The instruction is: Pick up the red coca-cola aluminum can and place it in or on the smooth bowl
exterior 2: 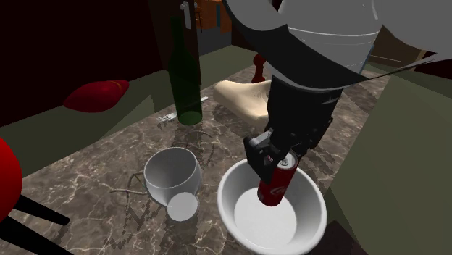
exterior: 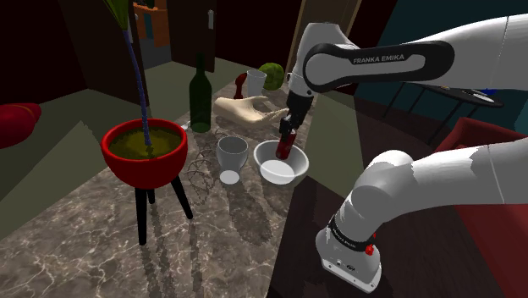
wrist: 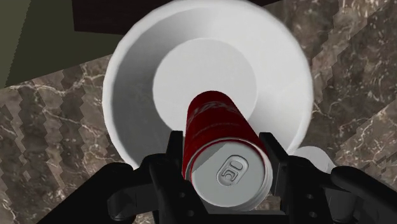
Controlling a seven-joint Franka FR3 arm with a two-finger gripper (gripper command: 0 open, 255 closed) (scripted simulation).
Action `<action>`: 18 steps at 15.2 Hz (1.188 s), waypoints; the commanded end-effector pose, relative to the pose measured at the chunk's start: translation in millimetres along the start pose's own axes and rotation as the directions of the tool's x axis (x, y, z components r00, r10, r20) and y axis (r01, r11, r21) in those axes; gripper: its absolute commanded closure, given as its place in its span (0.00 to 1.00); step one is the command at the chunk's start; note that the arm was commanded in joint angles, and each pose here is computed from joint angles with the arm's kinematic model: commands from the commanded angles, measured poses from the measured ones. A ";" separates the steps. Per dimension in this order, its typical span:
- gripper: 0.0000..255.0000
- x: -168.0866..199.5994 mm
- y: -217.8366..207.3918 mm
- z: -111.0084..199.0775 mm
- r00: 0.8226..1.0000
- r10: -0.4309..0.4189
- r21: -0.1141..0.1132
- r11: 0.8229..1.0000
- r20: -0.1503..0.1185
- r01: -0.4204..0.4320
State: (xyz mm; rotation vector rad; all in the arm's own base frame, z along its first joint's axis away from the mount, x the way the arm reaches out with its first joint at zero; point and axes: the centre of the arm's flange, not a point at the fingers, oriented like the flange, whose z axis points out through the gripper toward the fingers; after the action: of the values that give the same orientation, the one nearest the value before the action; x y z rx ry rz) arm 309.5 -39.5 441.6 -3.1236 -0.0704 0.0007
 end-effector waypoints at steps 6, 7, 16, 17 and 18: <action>0.00 0.0 0.0 -0.1 1.000 0.000 0.000 1.000 0.000 0.000; 0.00 0.0 0.0 -13.3 1.000 0.000 0.000 1.000 0.000 0.000; 0.00 0.0 0.0 -50.1 1.000 0.000 0.000 1.000 0.000 0.000; 0.00 0.0 0.0 -50.1 1.000 0.000 0.000 1.000 0.000 0.000; 0.00 0.0 0.0 -50.0 1.000 0.000 0.000 1.000 0.000 0.000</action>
State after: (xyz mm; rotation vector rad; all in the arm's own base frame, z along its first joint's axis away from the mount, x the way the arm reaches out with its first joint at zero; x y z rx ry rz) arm 309.5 -40.4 491.6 -3.1236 -0.0704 0.0002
